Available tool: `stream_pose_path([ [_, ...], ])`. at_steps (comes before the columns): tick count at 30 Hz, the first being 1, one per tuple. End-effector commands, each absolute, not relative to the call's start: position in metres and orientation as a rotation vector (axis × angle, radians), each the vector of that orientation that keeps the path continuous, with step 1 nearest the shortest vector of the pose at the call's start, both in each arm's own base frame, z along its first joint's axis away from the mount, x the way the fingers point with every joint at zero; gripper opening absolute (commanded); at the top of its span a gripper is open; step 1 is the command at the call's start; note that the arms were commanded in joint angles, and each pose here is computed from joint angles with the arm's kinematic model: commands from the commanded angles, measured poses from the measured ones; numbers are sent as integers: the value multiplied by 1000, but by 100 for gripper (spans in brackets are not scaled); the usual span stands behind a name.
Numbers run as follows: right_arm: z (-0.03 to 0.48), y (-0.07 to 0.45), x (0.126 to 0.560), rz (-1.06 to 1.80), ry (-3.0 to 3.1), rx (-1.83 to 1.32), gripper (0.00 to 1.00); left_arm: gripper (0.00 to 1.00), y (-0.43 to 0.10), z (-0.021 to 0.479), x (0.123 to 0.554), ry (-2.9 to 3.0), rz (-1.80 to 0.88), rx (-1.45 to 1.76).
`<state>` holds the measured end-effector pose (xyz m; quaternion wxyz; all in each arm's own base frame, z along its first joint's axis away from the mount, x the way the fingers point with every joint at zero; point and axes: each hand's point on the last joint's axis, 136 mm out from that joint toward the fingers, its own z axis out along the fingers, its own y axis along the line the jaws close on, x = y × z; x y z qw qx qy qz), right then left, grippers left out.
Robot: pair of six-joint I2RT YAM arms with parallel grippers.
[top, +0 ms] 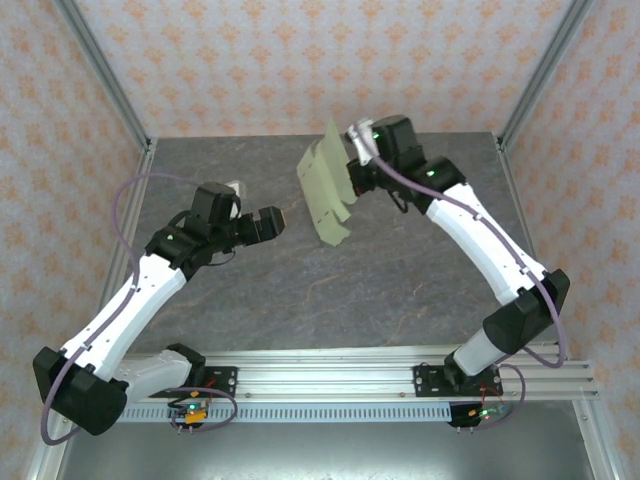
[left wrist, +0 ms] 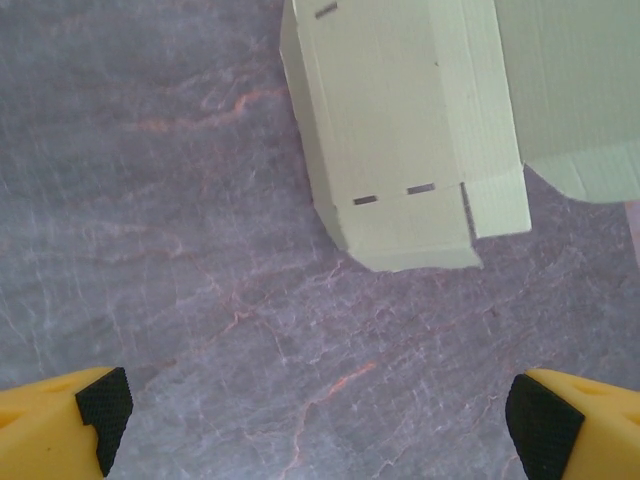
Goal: Fold the paper box
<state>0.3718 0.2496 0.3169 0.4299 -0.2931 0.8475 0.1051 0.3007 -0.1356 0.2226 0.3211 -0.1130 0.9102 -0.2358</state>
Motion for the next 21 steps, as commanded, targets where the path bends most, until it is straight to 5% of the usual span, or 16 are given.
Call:
stream_pose_path([
  [1, 308, 245, 355, -55, 2076, -878, 0, 100, -136, 212, 302, 2387, -760, -428],
  [9, 275, 305, 311, -49, 2116, -990, 0, 100, -89, 206, 300, 2356, -700, -656],
  [14, 261, 335, 281, 211, 2221, -976, 1, 100, -36, 201, 285, 2292, -503, -871],
  [17, 248, 356, 260, 398, 2273, -982, 24, 100, -27, 196, 280, 2295, -510, -913],
  [21, 247, 382, 227, 704, 2296, -1024, 37, 100, -31, 186, 281, 2314, -548, -914],
])
